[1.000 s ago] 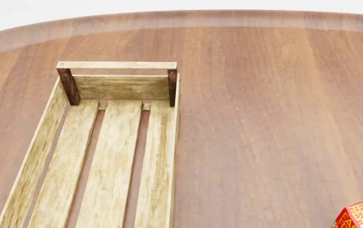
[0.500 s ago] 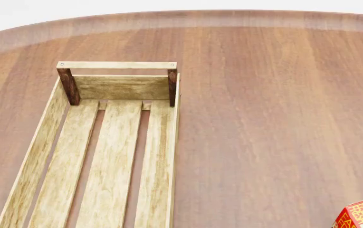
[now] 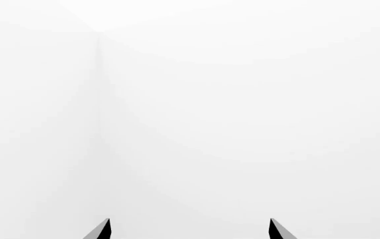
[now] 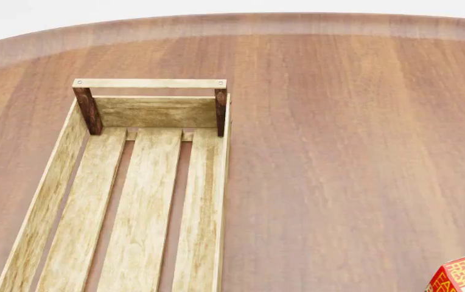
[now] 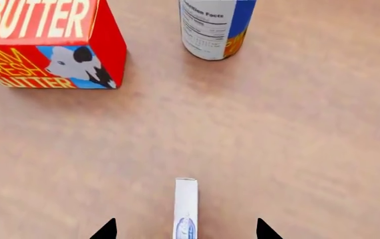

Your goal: Pick up the cream cheese and put it in the tray.

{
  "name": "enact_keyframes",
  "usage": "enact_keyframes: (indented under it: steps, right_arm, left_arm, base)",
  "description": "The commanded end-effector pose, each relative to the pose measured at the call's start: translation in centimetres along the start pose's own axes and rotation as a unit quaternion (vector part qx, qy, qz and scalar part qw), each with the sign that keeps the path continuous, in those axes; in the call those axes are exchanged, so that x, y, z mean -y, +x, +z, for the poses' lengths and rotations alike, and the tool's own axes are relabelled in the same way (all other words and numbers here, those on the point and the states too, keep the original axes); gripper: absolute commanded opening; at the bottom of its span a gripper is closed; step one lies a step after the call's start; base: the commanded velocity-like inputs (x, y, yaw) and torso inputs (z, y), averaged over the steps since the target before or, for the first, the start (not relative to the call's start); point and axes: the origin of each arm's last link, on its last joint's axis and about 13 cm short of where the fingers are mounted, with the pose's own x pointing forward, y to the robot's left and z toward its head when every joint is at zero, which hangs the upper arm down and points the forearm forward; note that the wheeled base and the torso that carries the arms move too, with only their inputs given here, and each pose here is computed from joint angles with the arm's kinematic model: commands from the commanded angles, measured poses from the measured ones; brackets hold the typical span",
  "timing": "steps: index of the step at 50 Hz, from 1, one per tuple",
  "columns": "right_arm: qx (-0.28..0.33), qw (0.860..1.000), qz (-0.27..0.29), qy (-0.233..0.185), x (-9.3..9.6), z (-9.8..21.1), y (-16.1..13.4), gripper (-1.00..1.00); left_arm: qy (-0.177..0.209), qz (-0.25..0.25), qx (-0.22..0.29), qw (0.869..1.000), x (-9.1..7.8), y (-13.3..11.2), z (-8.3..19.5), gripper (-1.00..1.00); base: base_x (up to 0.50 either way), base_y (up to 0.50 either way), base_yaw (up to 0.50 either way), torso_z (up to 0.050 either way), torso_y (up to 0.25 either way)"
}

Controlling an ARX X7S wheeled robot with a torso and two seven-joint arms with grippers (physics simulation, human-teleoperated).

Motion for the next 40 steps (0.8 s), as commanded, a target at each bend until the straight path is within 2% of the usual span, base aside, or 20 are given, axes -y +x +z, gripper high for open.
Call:
enact_keyframes:
  steps: [1, 19, 30, 40]
  right_arm:
    - [-0.003, 1.0, -0.002, 0.004, -0.3, -0.4, 1.3, 1.0]
    - [-0.023, 0.999, 0.0, -0.022, -0.8, -1.5, 2.8, 1.0]
    - [-0.034, 0.999, -0.022, -0.005, -0.6, -1.6, 3.7, 1.0]
    - [-0.043, 0.999, -0.03, -0.009, -0.6, -2.0, 4.4, 1.0]
  left_arm:
    - [-0.004, 0.012, -0.008, 1.0, -0.2, 0.1, -0.1, 1.0]
    - [-0.004, 0.013, -0.008, 1.0, -0.2, 0.0, 0.0, 1.0]
    - [-0.004, 0.013, -0.006, 1.0, -0.3, 0.0, 0.0, 1.0]
    - [-0.005, 0.013, -0.006, 1.0, -0.3, 0.1, 0.0, 1.0]
  base:
    - [0.0, 0.0, 0.0, 0.0, 0.0]
    - [0.0, 0.0, 0.0, 0.0, 0.0]
    - [0.0, 0.0, 0.0, 0.0, 0.0]
    - [0.0, 0.0, 0.0, 0.0, 0.0]
